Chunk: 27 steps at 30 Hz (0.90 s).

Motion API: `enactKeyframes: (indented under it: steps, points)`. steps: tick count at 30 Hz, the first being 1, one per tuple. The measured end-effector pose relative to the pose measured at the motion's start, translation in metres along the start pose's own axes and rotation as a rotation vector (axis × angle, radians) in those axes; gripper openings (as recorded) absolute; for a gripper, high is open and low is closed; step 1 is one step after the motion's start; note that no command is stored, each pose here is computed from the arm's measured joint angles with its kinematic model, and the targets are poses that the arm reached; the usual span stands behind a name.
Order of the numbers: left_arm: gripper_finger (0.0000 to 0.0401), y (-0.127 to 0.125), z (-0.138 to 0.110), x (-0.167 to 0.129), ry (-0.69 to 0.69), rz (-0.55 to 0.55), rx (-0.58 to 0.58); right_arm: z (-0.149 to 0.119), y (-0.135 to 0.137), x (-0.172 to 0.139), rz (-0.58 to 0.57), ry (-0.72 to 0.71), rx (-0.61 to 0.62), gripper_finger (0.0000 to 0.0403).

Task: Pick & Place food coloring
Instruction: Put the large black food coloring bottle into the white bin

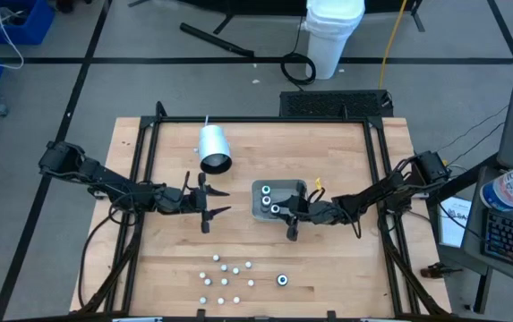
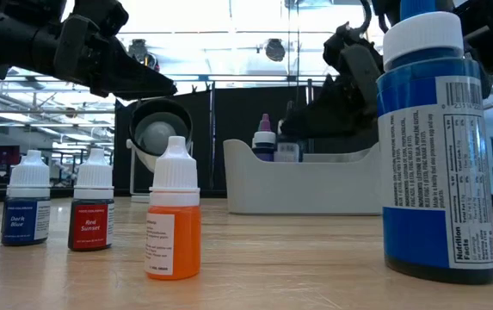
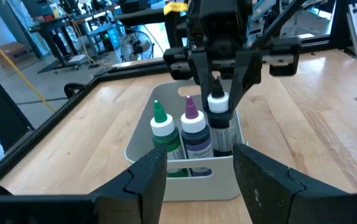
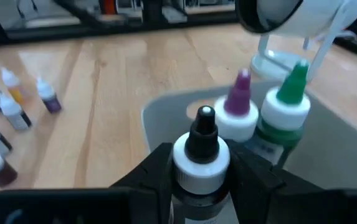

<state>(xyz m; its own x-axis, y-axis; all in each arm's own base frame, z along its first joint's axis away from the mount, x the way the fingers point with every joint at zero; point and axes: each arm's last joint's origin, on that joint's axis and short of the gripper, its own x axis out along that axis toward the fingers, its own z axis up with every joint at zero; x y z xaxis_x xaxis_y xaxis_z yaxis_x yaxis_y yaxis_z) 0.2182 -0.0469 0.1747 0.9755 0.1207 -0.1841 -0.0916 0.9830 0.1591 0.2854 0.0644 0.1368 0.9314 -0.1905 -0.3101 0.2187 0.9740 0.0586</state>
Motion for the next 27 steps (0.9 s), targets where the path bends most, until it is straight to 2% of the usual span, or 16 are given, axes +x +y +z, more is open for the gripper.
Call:
enactKeyframes:
  steps: [3, 7, 12, 21, 27]
  points:
    - [0.0189, -0.001, -0.002, 0.0, 0.015, -0.044, -0.052, 0.003, 0.002, -0.001, 0.009, -0.029, 0.013, 0.0114]
    - [0.0189, -0.003, -0.003, 0.0, 0.023, -0.095, -0.053, 0.004, 0.002, -0.001, 0.013, -0.036, 0.011, 0.0123]
    - [0.0189, -0.002, -0.002, 0.0, 0.018, -0.086, -0.057, 0.004, 0.003, -0.001, 0.013, -0.04, -0.013, 0.0112]
    - [0.0189, -0.002, -0.002, 0.0, 0.018, -0.086, -0.057, 0.018, 0.009, 0.005, 0.046, -0.072, -0.045, 0.0119]
    - [0.0189, -0.002, -0.003, 0.0, 0.023, -0.087, -0.049, 0.018, 0.01, 0.007, 0.044, -0.061, -0.069, 0.0117]
